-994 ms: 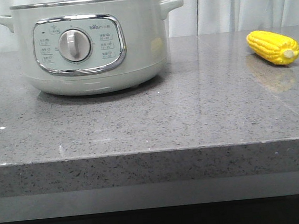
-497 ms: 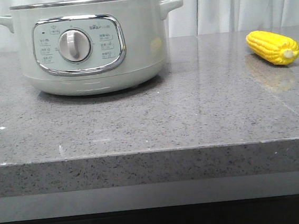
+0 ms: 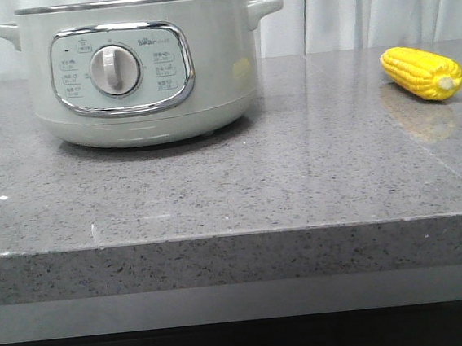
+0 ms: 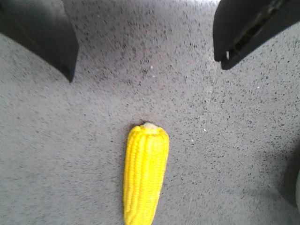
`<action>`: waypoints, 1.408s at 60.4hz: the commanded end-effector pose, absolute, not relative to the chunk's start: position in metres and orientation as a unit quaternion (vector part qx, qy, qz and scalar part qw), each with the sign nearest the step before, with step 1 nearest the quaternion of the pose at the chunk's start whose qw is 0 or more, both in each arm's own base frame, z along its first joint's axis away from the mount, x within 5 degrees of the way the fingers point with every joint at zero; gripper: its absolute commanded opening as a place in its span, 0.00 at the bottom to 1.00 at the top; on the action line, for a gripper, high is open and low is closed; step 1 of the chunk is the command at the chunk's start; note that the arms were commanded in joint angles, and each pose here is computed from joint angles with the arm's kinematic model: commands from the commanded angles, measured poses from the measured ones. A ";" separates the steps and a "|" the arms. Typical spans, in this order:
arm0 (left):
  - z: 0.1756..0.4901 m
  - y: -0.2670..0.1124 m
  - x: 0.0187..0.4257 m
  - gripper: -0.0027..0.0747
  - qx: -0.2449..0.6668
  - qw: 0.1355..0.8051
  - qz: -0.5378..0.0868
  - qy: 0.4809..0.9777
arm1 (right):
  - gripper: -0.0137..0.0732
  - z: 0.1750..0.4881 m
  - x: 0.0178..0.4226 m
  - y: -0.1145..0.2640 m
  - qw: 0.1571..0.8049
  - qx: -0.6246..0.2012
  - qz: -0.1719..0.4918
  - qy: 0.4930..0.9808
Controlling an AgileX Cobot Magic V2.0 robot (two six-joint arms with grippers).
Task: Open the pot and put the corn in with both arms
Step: 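Lower the right gripper onto the yellow corn cob and grasp it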
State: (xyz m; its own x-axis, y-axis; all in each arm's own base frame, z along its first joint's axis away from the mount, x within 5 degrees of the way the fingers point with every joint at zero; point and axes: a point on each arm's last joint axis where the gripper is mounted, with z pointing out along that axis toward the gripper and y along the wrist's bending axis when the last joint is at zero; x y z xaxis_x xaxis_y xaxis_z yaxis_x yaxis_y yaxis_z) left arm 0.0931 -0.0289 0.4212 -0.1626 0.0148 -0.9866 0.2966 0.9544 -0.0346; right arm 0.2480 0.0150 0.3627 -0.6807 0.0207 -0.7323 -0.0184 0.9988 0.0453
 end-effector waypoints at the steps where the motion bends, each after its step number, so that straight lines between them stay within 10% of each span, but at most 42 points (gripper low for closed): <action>1: 0.445 -0.027 0.090 0.28 0.087 0.703 -0.121 0.695 | 0.85 0.378 0.270 0.017 0.423 -0.007 0.026 0.906; 38: 0.445 -0.027 0.090 0.28 0.087 0.703 -0.121 0.695 | 0.85 0.344 0.393 0.023 0.339 -0.010 0.012 0.941; 72: 0.445 -0.027 0.090 0.28 0.087 0.703 -0.121 0.695 | 0.85 0.302 0.426 0.025 0.291 -0.011 0.009 0.957; 85: 0.445 -0.027 0.090 0.28 0.087 0.703 -0.121 0.695 | 0.64 0.299 0.425 0.025 0.274 -0.010 0.008 0.962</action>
State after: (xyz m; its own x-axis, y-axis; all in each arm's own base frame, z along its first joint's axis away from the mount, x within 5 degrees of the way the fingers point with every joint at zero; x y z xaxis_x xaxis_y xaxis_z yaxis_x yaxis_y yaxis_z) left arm 0.0931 -0.0289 0.4212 -0.1626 0.0148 -0.9866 0.2966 0.9544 -0.0346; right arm 0.4291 0.0271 0.2640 -0.8999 -0.0038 -0.4360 -0.0154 0.9996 0.0231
